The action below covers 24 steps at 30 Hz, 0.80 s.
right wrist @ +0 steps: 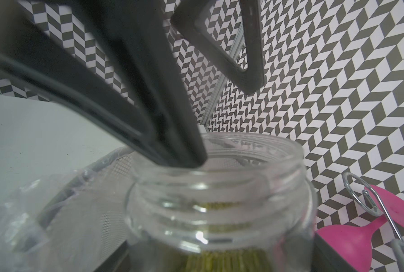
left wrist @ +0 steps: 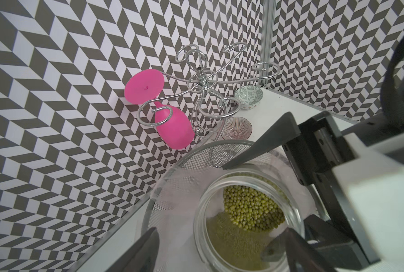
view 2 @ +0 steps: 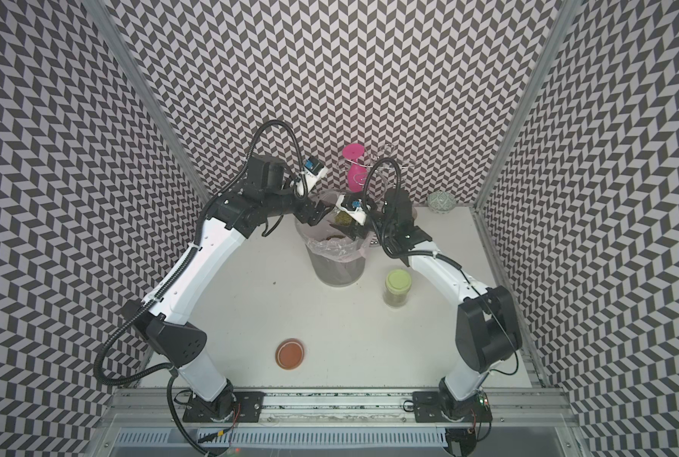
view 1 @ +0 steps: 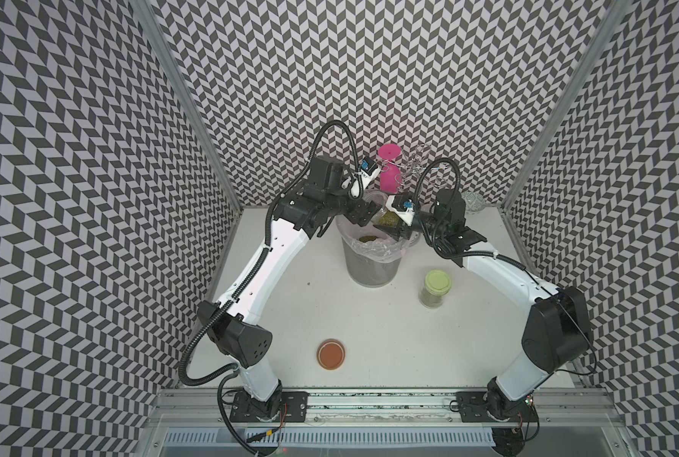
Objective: Empty moldy mung beans from jars
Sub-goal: Pour the moldy mung beans from the jar into the trash bin.
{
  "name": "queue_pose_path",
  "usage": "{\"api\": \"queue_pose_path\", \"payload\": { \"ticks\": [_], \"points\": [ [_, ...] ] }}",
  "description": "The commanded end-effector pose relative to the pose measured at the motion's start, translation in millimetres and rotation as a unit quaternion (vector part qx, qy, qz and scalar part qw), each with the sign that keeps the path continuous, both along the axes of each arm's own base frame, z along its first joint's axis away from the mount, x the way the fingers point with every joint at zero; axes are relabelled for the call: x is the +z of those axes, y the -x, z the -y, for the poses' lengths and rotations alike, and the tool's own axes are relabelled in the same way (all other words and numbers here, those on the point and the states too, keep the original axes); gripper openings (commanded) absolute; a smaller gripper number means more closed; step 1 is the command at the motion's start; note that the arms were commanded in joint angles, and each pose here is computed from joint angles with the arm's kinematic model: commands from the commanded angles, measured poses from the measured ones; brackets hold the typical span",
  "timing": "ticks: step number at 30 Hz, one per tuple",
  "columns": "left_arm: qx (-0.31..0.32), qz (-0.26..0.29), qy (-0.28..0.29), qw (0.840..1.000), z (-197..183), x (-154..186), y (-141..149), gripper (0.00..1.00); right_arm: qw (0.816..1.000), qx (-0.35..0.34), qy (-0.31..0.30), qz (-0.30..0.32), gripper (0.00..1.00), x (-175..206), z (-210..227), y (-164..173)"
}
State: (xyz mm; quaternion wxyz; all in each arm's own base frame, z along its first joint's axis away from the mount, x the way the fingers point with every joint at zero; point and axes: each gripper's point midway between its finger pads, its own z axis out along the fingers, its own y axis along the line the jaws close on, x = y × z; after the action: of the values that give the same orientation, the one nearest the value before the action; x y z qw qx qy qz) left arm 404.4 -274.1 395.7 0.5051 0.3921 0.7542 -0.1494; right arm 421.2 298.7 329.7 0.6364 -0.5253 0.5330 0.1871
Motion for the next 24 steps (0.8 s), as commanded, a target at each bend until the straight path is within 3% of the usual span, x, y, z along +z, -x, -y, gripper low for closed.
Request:
{"api": "queue_pose_path", "payload": {
  "ticks": [1, 12, 24],
  "points": [
    [-0.009, 0.017, -0.014, 1.0, -8.8, 10.8, 18.7, 0.87, 0.997, 0.007, -0.023, 0.074, 0.49, 40.8, -3.0, 1.3],
    [-0.065, 0.011, -0.048, 0.997, -0.4, -10.7, 44.1, 0.95, 0.996, 0.017, -0.022, 0.081, 0.48, 45.0, -2.4, 7.8],
    [-0.08, 0.009, -0.063, 0.995, 23.8, -29.1, 22.4, 0.92, 0.995, 0.04, -0.029, 0.083, 0.51, 47.4, -5.5, 20.0]
  ]
}}
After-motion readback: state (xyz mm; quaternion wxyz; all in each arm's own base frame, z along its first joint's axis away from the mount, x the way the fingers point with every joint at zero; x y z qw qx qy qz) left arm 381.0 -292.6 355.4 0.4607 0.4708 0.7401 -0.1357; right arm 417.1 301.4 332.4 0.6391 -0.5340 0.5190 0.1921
